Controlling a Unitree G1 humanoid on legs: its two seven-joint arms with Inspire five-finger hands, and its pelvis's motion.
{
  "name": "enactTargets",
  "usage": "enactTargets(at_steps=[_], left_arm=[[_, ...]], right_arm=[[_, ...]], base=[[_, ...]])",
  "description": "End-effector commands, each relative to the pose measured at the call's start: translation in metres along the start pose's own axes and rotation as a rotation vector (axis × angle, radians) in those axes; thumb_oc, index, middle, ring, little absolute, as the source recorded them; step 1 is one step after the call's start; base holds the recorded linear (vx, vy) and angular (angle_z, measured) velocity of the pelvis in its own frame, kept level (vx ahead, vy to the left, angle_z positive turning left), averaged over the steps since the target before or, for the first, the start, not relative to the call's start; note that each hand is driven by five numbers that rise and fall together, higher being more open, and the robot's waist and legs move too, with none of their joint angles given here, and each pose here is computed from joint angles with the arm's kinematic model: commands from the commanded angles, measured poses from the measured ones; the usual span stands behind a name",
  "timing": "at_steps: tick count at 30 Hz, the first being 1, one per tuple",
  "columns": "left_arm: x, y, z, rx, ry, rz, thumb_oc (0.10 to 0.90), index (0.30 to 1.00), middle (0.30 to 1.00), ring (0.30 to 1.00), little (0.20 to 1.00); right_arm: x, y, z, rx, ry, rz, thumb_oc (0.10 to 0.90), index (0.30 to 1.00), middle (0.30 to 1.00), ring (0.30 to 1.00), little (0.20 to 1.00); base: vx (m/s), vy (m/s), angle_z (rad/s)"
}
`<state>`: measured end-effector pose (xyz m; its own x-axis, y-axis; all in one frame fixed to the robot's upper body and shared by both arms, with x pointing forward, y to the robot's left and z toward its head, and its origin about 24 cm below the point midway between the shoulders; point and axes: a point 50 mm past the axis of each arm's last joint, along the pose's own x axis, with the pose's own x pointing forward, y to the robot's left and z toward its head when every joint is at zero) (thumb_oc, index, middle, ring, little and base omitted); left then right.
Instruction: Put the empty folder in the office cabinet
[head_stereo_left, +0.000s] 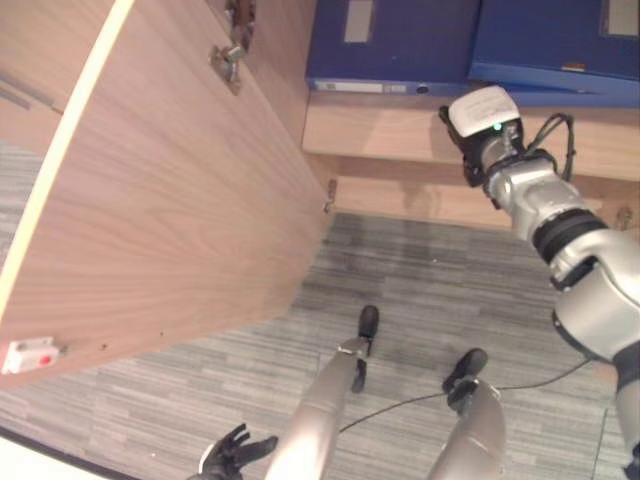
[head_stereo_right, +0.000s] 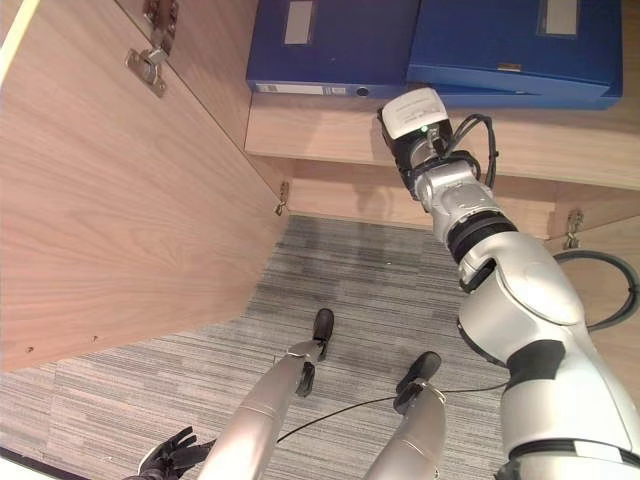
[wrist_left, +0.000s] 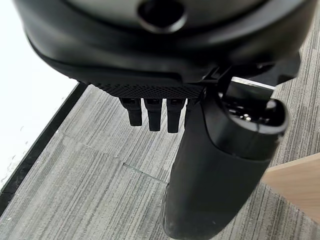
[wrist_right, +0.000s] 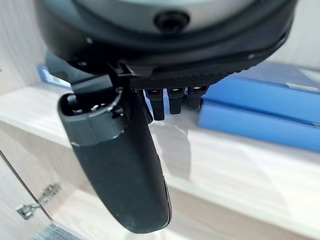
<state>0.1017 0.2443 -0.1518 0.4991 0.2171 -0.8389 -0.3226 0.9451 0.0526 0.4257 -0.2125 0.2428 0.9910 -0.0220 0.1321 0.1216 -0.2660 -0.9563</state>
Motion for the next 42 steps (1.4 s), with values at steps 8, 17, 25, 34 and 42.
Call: enactTargets(at_steps=[8,17,25,34,42], left_arm=[[-0.022,0.053,-0.044,0.064,0.169,0.150,0.800,0.900,0.900,0.900,0.900],[-0.023,0.052,-0.047,0.078,0.187,0.122,0.800,0.900,0.900,0.900,0.900],[-0.024,0.055,-0.048,0.056,0.188,0.138,0.800,0.900,0.900,0.900,0.900],[-0.023,0.054,-0.046,0.000,0.166,0.162,0.800,0.900,0.900,0.900,0.900],[-0.022,0.056,-0.044,-0.031,0.159,0.192,0.800,0.900,0.900,0.900,0.900]], right_arm=[[-0.019,-0.044,-0.106,0.182,0.366,-0.122,0.800,0.900,0.900,0.900,0.900],[-0.045,-0.038,-0.160,0.166,0.530,-0.093,0.800,0.900,0.900,0.900,0.900],[-0.033,-0.060,-0.139,0.183,0.420,-0.184,0.800,0.900,0.900,0.900,0.900],[-0.008,-0.092,-0.061,0.234,0.130,-0.308,0.800,0.900,0.900,0.900,0.900],[-0.006,-0.117,-0.035,0.336,0.045,-0.389,0.800,0.900,0.900,0.900,0.900]], base=[[0.00,0.000,0.01],[0.00,0.001,0.04],[0.00,0.000,0.00],[0.00,0.001,-0.01],[0.00,0.005,-0.04]])
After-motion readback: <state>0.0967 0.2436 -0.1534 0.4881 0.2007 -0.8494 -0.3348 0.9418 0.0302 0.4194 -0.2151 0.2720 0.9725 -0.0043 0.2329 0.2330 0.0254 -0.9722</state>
